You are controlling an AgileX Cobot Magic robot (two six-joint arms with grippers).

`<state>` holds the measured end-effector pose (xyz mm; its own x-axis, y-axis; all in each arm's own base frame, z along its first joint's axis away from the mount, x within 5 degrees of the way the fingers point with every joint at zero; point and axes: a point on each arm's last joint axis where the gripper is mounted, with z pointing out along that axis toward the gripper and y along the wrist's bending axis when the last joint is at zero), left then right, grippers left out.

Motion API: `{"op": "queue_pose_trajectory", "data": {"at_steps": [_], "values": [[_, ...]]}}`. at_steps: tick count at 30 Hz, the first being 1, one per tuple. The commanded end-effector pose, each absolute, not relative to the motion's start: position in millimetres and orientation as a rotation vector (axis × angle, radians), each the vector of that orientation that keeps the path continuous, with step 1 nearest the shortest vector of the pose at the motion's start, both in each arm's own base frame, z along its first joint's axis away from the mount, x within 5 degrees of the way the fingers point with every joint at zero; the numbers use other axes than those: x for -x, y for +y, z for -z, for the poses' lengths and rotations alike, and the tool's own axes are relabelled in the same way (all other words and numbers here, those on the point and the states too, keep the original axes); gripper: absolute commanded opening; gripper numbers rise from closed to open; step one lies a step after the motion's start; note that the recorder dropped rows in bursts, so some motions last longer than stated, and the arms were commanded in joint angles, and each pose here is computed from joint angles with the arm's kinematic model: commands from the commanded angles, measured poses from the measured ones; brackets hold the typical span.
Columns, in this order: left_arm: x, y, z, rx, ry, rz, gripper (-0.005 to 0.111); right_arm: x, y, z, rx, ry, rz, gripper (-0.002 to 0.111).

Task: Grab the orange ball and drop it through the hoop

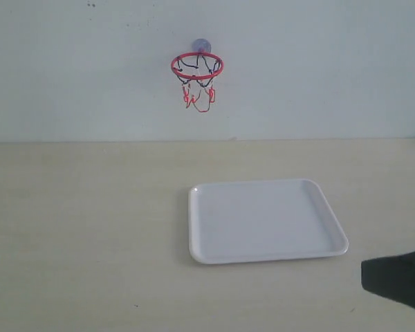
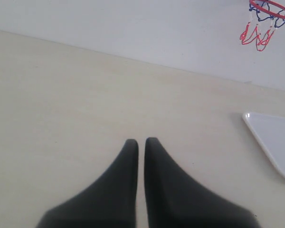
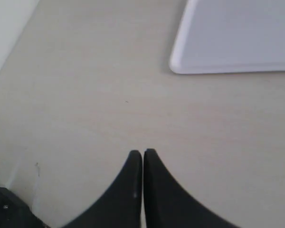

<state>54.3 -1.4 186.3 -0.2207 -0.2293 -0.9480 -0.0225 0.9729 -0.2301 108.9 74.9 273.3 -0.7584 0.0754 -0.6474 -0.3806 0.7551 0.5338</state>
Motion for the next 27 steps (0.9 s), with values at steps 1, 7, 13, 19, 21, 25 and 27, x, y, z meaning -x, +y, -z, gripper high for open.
{"op": "queue_pose_trajectory", "data": {"at_steps": [1, 7, 13, 19, 21, 25, 27], "values": [[-54, -1, -186, 0.193, 1.783, 0.193, 0.004, -107, 66, -237, 0.139, 2.282, -0.786, 0.0], [-54, -1, -186, 0.193, 1.783, 0.193, 0.004, -85, 49, -208, -0.032, 2.119, -0.732, 0.0], [-54, -1, -186, 0.193, 1.783, 0.193, 0.004, -60, 38, -199, -0.04, 1.876, -0.726, 0.0], [-54, -1, -186, 0.193, 1.783, 0.193, 0.004, -50, 30, -199, -0.039, 1.694, -0.703, 0.0], [-54, -1, -186, 0.193, 1.783, 0.193, 0.004, -48, 31, -198, -0.008, 1.692, -0.687, 0.0], [-54, -1, -186, 0.193, 1.783, 0.193, 0.004, -48, 31, -199, 0.006, 1.689, -0.672, 0.0], [-54, -1, -186, 0.193, 1.783, 0.193, 0.004, -48, 31, -199, 0.003, 1.688, -0.676, 0.0]]}}
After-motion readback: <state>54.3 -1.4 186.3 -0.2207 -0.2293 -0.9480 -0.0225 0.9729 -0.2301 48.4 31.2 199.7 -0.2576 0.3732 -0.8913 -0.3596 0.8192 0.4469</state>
